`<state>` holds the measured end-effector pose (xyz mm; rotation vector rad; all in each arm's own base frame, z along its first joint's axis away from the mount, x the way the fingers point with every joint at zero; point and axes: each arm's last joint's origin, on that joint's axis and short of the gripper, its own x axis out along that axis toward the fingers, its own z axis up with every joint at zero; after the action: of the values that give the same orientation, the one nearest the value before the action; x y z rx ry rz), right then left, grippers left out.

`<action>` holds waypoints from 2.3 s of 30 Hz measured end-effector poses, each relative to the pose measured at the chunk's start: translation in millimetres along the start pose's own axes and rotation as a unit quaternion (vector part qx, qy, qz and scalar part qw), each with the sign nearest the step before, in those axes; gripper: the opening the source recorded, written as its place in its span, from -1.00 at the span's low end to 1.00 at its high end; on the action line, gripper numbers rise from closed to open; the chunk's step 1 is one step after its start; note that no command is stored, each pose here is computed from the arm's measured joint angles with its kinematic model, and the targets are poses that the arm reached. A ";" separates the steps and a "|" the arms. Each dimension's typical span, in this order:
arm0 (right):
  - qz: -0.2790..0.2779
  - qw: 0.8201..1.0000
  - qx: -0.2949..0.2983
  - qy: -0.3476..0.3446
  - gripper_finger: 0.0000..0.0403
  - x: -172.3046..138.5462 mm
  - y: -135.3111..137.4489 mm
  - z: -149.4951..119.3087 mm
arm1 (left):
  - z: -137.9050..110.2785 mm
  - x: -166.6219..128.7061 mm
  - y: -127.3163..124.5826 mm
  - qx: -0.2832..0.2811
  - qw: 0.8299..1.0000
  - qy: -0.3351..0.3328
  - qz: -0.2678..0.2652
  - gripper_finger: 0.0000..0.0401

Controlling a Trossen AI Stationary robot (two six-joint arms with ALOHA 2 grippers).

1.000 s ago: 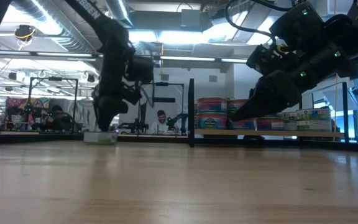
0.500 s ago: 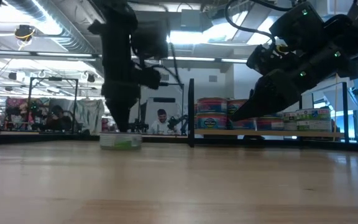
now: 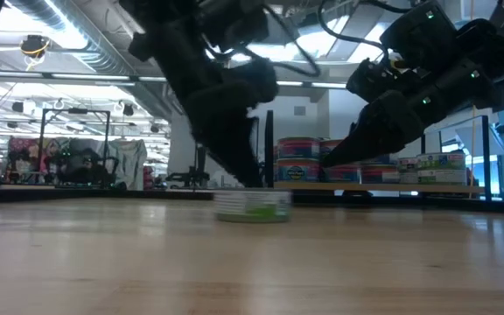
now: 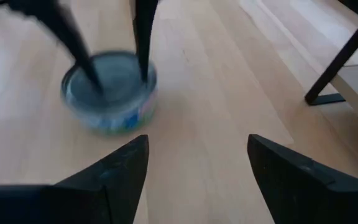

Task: Stack canned seafood by type on shelf
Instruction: Put the green tuna can on the shelf

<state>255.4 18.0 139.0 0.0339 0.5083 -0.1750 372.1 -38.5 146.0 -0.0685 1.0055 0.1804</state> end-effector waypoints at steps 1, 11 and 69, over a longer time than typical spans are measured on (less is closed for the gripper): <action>0.001 1.000 0.000 -0.001 0.36 0.0 0.1 0.3 | 1.8 2.7 -3.6 0.002 1.000 -0.015 -0.006 -0.04; 0.021 1.000 0.004 -0.018 0.36 0.4 3.9 7.3 | 19.6 -39.9 -31.4 0.056 0.995 -0.069 -0.039 -0.04; 0.056 0.996 0.044 -0.047 0.36 20.3 18.8 15.2 | -51.3 -11.1 -13.4 0.068 0.981 -0.169 -0.068 -0.05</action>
<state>283.5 32.2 142.2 0.1386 0.4033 -0.0885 326.0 -60.1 127.6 0.0176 0.6698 -0.0035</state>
